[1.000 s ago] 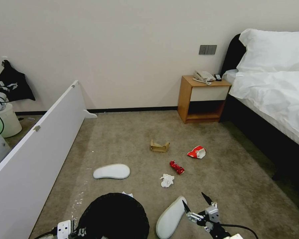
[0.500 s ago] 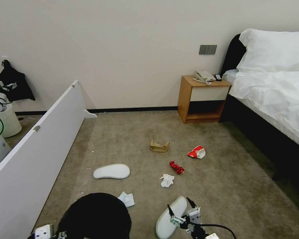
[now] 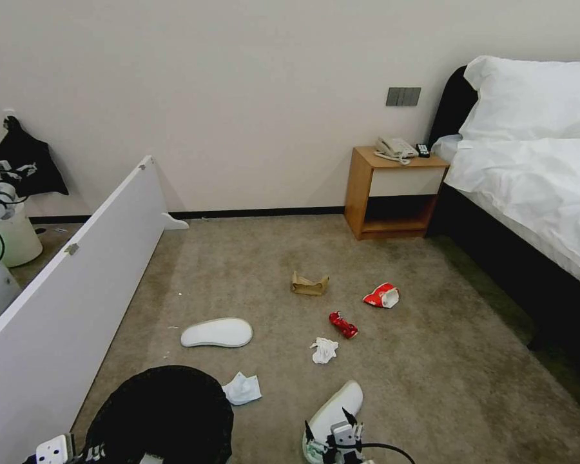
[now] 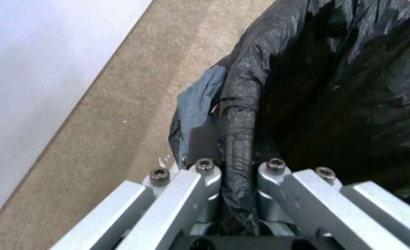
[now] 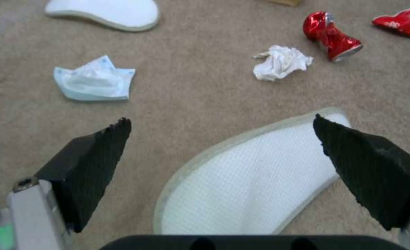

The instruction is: Pick up the trash bin, then pick up the garbage from the floor and place it into the trash bin.

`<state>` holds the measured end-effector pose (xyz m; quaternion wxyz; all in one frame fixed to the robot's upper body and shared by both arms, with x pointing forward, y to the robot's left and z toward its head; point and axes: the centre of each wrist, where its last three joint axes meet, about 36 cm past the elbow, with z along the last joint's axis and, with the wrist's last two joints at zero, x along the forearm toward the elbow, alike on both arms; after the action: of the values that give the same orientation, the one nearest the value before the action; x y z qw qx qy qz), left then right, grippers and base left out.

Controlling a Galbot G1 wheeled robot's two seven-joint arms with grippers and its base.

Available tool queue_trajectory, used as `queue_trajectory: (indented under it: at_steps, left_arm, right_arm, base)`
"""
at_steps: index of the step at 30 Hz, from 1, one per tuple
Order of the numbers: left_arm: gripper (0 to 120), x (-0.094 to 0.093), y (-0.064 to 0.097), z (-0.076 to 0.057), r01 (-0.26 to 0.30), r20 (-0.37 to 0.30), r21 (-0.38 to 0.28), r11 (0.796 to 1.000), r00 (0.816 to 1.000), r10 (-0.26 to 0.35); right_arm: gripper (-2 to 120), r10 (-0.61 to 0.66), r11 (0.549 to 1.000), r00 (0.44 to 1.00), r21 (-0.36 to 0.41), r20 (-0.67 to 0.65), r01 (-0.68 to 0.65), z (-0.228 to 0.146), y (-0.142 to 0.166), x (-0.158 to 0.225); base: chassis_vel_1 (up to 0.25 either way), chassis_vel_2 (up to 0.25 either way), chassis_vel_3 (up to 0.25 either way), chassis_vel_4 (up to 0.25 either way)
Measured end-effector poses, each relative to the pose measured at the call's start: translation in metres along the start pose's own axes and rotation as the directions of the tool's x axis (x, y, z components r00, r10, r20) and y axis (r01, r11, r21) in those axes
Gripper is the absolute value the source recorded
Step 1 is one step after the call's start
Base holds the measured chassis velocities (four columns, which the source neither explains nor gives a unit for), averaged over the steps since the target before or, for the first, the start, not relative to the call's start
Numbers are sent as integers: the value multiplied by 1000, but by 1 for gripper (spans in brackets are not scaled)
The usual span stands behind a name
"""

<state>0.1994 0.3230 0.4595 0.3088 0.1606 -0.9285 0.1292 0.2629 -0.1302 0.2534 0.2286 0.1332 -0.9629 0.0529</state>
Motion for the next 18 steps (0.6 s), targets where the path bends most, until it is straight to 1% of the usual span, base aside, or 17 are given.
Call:
queue_trajectory:
  at_steps: [2,6,8,10,12,18]
  left_arm:
    - [4,1,-1,0,-1,1,1,1000,1000,1]
    - [4,2,-2,0,-3,3,2,1000,1000,3]
    - [4,3,-4,-1,-7,4,4,1000,1000,7]
    - [4,3,-4,0,-7,5,4,1000,1000,7]
    - [4,4,-5,0,-8,6,5,1000,1000,8]
    - [4,6,-7,-1,-11,8,6,1000,1000,11]
  right_arm:
    - [100,14,1000,999,-2,-32,-14,-1,7,-5]
    - [100,15,1000,998,-13,-64,-16,-1,11,-8]
    - [100,26,999,994,-32,-106,-29,-1,16,-12]
    - [100,28,999,993,-35,-115,-32,-1,17,-13]
    - [100,58,997,985,-51,-160,-66,-2,18,-18]
    - [100,78,994,977,-59,-198,-91,-3,17,-22]
  base:
    - [0,0,0,0]
    - [0,0,0,0]
    - [0,0,0,0]
    - [0,0,0,0]
    - [0,0,0,0]
    - [0,0,0,0]
